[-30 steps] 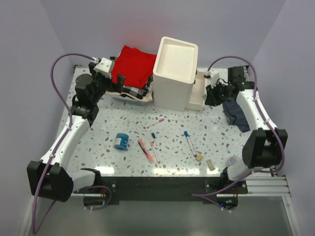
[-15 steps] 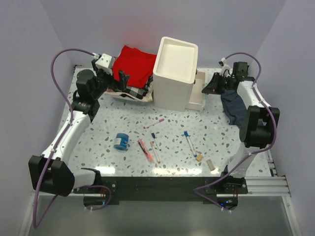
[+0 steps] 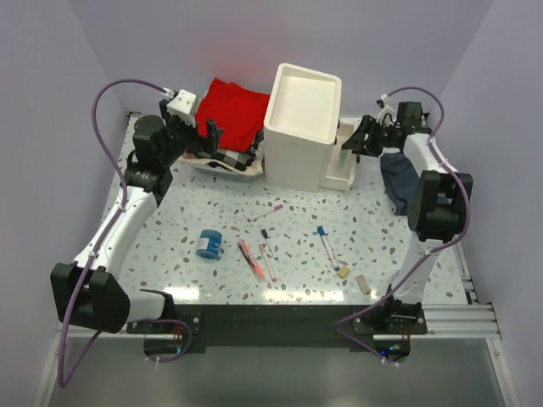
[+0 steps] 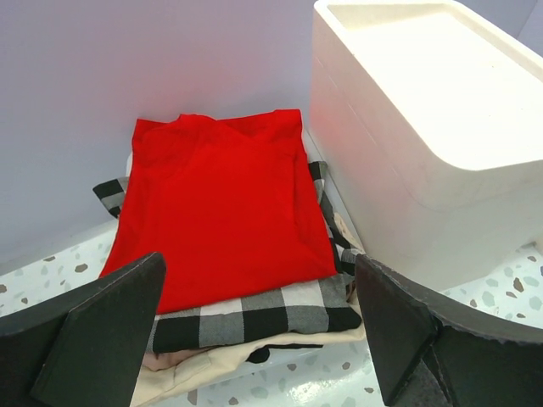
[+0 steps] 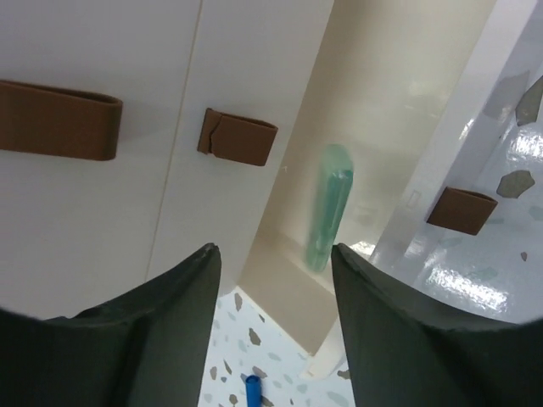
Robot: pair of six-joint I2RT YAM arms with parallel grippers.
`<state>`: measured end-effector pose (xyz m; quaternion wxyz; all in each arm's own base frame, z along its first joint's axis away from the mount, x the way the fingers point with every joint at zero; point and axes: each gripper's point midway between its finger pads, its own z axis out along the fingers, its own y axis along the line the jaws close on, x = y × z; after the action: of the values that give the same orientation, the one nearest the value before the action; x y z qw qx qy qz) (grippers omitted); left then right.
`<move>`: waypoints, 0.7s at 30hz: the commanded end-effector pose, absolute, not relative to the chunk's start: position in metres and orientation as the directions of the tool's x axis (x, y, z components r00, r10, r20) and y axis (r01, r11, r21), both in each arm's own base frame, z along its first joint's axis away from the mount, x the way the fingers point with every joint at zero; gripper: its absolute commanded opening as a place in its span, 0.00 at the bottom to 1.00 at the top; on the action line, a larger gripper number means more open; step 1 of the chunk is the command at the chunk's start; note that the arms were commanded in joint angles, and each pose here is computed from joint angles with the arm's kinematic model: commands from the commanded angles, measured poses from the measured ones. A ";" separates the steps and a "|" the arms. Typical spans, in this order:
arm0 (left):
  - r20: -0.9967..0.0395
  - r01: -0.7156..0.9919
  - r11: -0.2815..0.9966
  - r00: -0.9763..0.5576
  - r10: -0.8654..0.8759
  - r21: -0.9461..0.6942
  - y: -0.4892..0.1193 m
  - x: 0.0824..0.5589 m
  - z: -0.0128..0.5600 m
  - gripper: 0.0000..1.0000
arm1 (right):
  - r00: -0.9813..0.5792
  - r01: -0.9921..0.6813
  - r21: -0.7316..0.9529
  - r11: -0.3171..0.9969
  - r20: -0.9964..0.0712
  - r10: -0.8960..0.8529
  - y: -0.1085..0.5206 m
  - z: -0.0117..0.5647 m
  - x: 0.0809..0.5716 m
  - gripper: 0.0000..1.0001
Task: Sort the stationery into containers
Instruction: Place the stationery in the drawer, then pick up the stationery from the corner of the board.
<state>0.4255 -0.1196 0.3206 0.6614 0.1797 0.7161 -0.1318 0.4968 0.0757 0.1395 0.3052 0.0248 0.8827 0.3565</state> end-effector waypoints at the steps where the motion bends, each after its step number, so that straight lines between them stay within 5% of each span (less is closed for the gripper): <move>1: -0.995 0.412 0.906 0.014 0.102 0.098 -0.114 0.426 0.347 0.98 | -0.755 -0.253 0.623 0.740 -0.606 0.252 0.080 0.187 0.501 0.62; 9: -0.990 0.379 0.915 0.066 0.124 0.140 -0.105 0.413 0.359 0.98 | -0.743 -0.321 0.366 0.874 -0.670 0.008 0.059 0.205 0.421 0.57; 14: -0.979 0.307 0.930 0.099 0.177 0.200 -0.089 0.406 0.353 0.99 | -0.790 -0.370 -0.025 0.929 -0.518 -0.328 0.045 0.161 0.311 0.56; 21: -0.971 0.286 0.930 0.124 0.202 0.230 -0.084 0.397 0.347 0.99 | -0.827 -0.383 -0.051 0.923 -0.427 -0.366 0.052 0.139 0.252 0.53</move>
<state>0.3995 -0.0933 0.3311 0.6991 0.1867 0.6880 -0.0557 0.2623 0.0787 0.1509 0.2551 -0.2028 0.9414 0.0876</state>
